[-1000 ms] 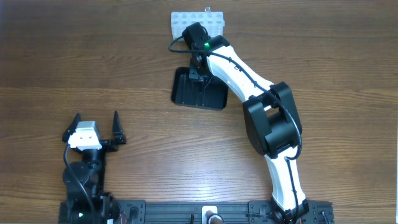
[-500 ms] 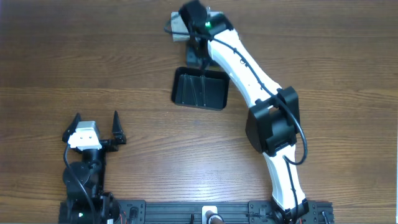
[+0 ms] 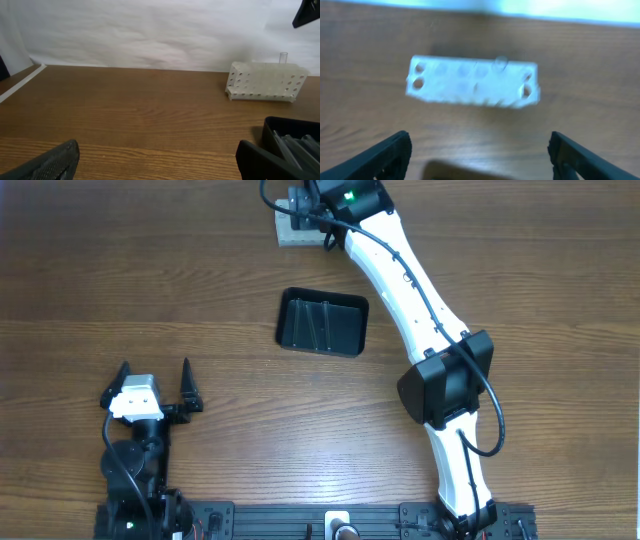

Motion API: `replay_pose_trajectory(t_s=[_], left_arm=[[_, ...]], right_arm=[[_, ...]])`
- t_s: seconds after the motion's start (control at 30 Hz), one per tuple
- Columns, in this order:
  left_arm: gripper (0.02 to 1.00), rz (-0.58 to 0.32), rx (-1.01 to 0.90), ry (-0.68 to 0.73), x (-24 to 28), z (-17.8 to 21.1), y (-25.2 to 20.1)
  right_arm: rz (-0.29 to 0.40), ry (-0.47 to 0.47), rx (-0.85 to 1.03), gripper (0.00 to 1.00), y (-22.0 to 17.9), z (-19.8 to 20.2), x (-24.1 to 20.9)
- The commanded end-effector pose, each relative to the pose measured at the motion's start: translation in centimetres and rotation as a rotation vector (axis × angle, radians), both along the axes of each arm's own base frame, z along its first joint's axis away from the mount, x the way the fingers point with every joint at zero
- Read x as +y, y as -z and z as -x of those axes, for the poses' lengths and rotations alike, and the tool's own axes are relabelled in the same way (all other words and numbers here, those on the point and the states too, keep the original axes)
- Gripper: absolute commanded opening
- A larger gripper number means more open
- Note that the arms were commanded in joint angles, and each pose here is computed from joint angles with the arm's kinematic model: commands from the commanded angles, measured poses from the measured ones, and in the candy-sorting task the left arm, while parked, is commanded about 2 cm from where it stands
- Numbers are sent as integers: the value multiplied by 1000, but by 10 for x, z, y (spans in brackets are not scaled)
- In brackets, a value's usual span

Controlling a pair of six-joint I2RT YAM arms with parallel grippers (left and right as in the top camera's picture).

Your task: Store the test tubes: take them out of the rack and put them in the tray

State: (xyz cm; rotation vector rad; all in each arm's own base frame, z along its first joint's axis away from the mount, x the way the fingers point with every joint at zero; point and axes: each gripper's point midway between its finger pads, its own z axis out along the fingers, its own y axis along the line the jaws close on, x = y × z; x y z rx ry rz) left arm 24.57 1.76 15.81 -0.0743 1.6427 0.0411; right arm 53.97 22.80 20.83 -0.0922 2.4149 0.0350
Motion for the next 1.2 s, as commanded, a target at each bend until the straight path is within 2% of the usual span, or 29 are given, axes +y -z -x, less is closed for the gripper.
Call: replay_pose_trajectory(t_s=[0.03,0.33,0.57,1.2], left_arm=[[998,-14,1,10,-1,0,1],[998,-14,1,10,-1,0,1],[1000,-14,1,10,-1,0,1],[998,-14,1,10,-1,0,1]], right_arm=[[82,55,-92,912,-13,-24,-30],[137,18,-119,961,24,-57,-33],[159,-7,-121,958,55,-71,-26],[166,-19,-131,930,85,-86,-21]])
